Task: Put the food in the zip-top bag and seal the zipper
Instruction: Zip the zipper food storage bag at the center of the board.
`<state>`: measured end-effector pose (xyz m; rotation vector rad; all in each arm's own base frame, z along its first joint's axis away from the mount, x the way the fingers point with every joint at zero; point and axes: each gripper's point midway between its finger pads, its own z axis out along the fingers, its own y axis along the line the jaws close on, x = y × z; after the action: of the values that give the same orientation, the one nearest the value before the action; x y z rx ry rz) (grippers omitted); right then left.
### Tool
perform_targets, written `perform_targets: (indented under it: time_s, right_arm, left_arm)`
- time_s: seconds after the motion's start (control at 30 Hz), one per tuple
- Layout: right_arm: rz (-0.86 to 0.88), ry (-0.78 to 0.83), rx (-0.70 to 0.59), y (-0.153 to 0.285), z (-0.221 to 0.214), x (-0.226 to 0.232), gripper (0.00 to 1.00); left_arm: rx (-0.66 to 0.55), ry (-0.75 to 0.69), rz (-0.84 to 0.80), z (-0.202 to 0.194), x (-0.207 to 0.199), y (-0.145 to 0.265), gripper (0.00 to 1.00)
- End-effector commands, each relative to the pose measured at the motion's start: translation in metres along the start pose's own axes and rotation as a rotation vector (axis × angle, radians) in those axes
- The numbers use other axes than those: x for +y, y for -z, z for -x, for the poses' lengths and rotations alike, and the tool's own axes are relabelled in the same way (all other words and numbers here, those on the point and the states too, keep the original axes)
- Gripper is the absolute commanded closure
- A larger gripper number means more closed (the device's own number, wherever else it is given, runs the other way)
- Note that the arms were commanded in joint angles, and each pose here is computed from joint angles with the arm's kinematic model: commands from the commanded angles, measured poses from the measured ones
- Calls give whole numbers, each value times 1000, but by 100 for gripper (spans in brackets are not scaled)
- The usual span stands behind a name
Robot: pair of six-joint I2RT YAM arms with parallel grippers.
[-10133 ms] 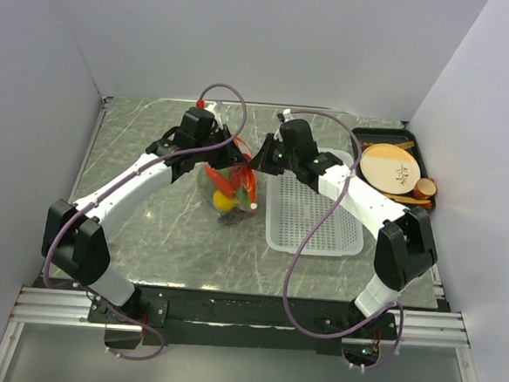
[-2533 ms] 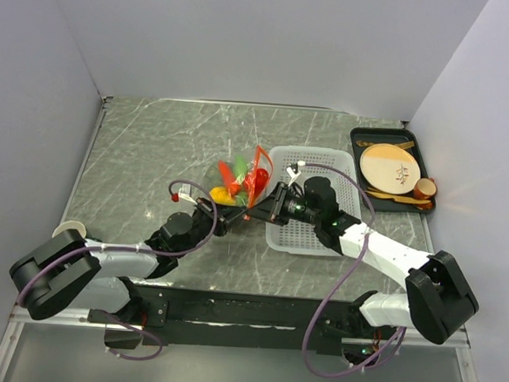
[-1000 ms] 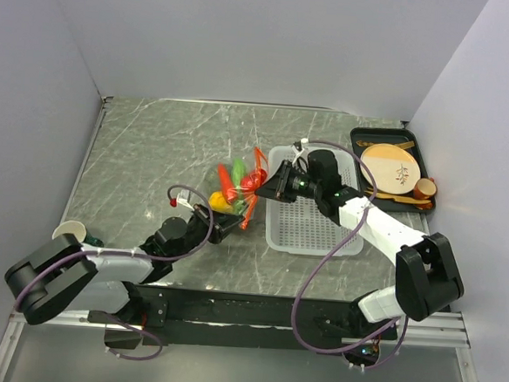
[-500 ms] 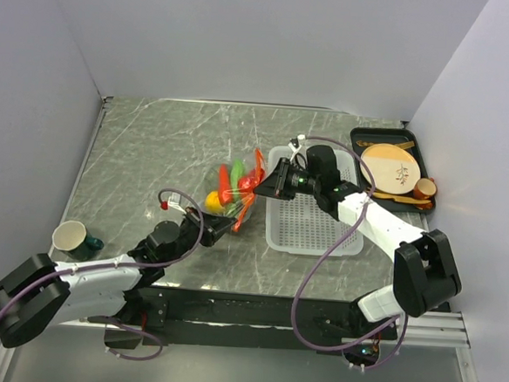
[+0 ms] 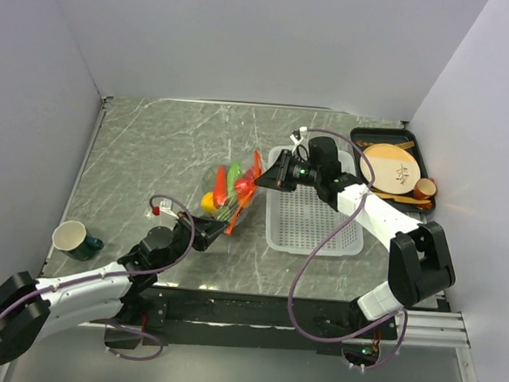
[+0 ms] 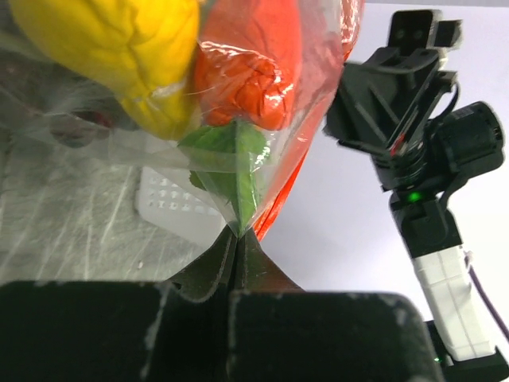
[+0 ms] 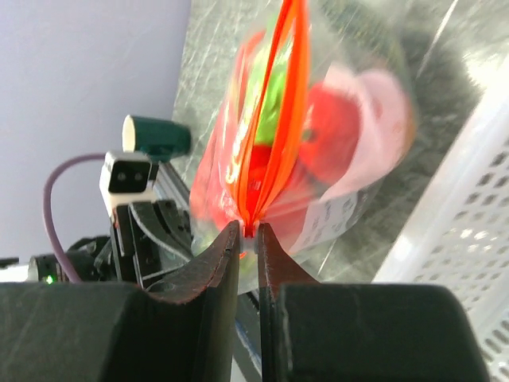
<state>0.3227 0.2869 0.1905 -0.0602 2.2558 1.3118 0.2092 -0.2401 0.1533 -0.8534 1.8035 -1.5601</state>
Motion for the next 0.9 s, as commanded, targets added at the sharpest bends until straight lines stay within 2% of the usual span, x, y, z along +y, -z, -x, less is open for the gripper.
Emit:
perform_targets:
  time_s: [0.0,0.43,0.87]
  right_arm:
    - [-49,120,-301,17,96,-1,94]
    - [-49,129,-287,7,105,-5,94]
    - [-100,137,-318,-3,132,-19,94]
  left_arm:
    - [6,-30,166,0,53,11,99]
    - [-6,-32,170,2,55,13,99]
    - [2,-29,178,1,58,13,99]
